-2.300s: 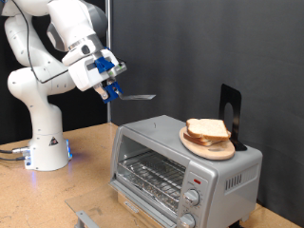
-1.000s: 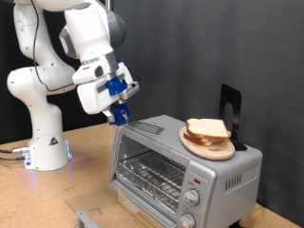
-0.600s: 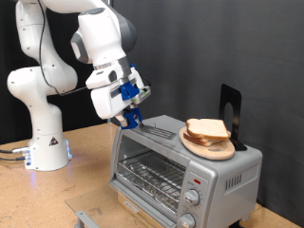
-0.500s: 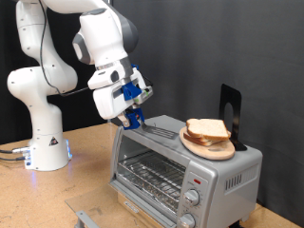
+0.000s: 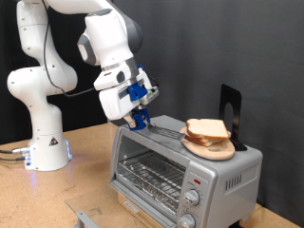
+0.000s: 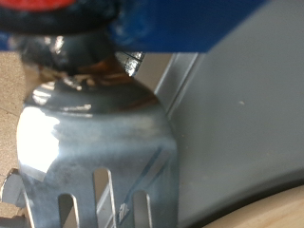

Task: Make a piece of toast with the oven

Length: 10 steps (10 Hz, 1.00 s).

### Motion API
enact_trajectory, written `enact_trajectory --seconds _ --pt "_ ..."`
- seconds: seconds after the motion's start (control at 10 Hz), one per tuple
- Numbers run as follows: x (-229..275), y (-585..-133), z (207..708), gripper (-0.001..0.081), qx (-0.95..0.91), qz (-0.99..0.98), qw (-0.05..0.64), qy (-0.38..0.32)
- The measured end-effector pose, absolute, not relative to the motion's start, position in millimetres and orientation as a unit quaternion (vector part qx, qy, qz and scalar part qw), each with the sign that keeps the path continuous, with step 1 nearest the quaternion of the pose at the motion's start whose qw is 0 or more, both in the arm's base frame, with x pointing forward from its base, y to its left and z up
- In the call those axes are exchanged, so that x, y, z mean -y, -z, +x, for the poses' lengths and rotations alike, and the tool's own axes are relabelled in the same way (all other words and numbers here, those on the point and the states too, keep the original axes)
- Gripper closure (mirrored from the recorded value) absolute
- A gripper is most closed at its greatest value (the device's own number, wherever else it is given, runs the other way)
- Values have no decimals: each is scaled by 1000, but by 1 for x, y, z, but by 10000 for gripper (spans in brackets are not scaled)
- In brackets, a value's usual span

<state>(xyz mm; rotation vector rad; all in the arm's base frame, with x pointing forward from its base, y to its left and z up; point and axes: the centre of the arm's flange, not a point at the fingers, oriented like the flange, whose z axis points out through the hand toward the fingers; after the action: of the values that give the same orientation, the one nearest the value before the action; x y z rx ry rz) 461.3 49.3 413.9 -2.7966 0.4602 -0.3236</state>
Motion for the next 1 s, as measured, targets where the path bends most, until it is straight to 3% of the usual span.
enact_trajectory --seconds 1.0 --pt "-53 -430 464 373 -155 -964 167 133"
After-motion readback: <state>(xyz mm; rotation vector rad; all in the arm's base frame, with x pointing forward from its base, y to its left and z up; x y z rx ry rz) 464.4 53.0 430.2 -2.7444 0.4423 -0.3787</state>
